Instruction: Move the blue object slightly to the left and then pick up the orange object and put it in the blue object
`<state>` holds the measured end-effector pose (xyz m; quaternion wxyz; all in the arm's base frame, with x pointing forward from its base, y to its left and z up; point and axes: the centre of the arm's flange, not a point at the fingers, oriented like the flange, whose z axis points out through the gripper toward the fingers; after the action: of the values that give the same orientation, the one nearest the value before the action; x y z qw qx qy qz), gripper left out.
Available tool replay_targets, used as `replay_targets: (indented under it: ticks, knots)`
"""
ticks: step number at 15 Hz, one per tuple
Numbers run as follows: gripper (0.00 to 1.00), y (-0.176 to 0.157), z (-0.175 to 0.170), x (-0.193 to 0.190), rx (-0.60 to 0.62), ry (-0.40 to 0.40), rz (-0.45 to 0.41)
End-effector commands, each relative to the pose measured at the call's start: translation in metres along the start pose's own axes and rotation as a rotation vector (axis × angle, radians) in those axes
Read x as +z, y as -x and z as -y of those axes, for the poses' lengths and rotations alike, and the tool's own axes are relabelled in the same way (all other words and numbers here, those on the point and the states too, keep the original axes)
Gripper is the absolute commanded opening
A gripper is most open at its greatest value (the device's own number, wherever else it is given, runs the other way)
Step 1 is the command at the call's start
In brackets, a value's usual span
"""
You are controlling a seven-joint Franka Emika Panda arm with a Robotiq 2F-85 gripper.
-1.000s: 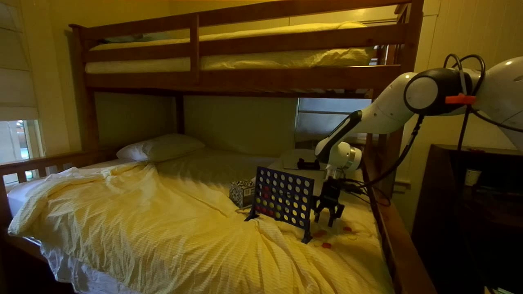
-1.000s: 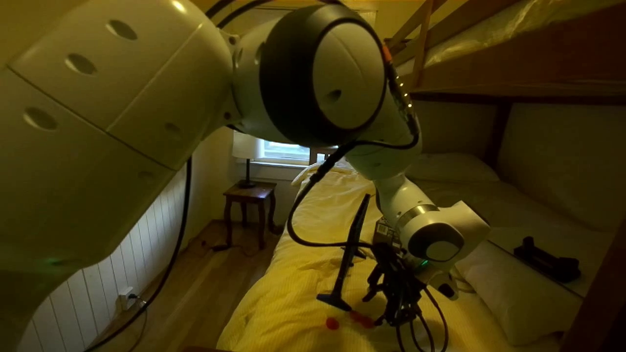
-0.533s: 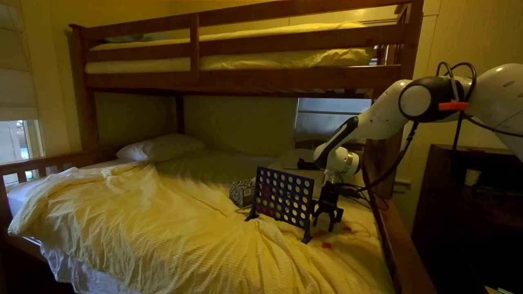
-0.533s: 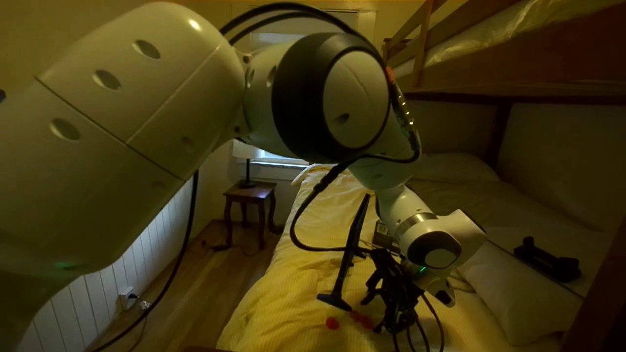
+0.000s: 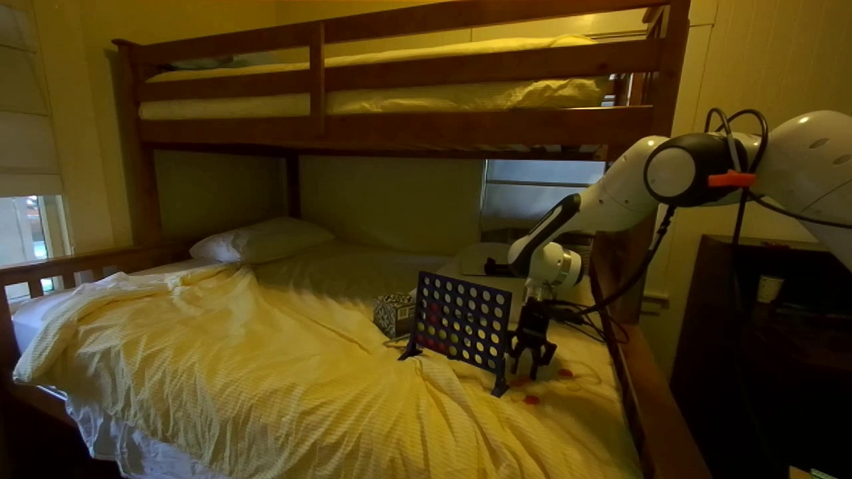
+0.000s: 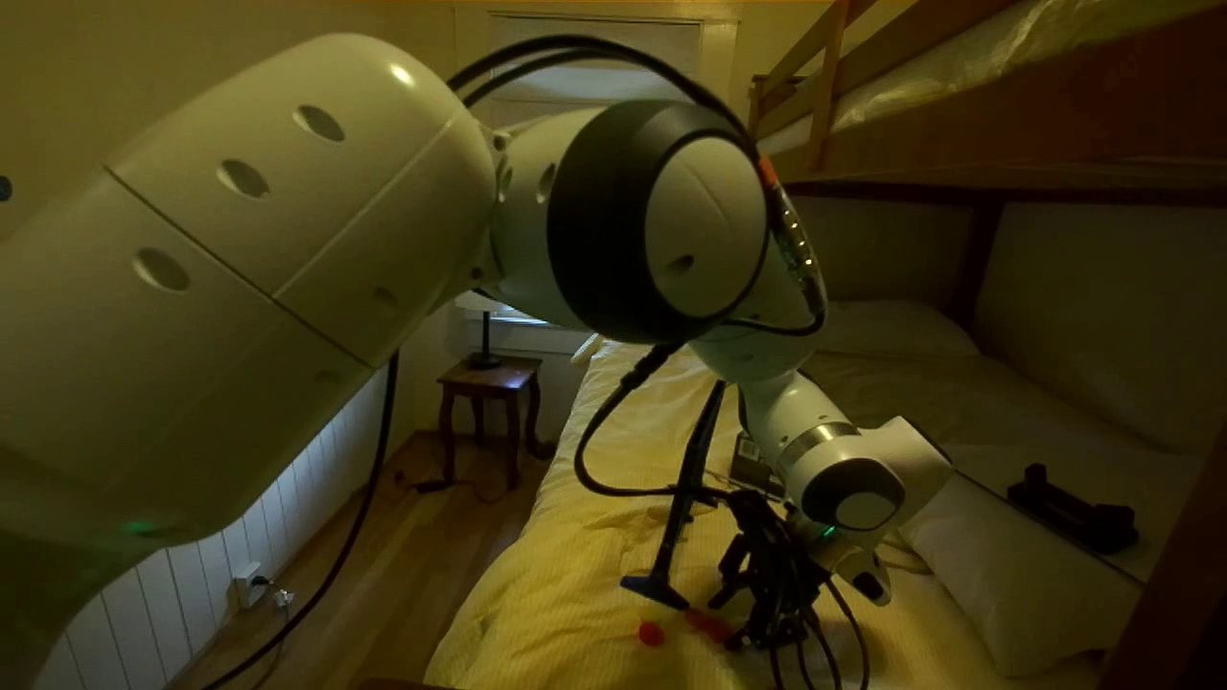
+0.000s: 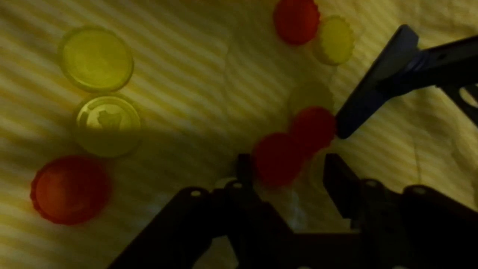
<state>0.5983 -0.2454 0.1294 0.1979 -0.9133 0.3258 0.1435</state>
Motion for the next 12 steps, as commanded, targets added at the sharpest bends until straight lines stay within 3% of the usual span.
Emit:
replay_targets:
  ticks: [1,4,6,9,12]
  knots:
    - [0.36,-0.0117,0.0032,-0.0013,0.015,0.009,0.024]
    - [0.26,-0.0133,0.0023,-0.0034,0.019,0.009,0.029]
    - [0.28,-0.0149,0.0024,-0.0034,0.020,0.009,0.034]
    - [0.24,-0.0166,0.0018,-0.0048,0.019,0.010,0.034]
    - [0.03,-0.0157,-0.0009,-0.0111,0.017,0.002,0.023]
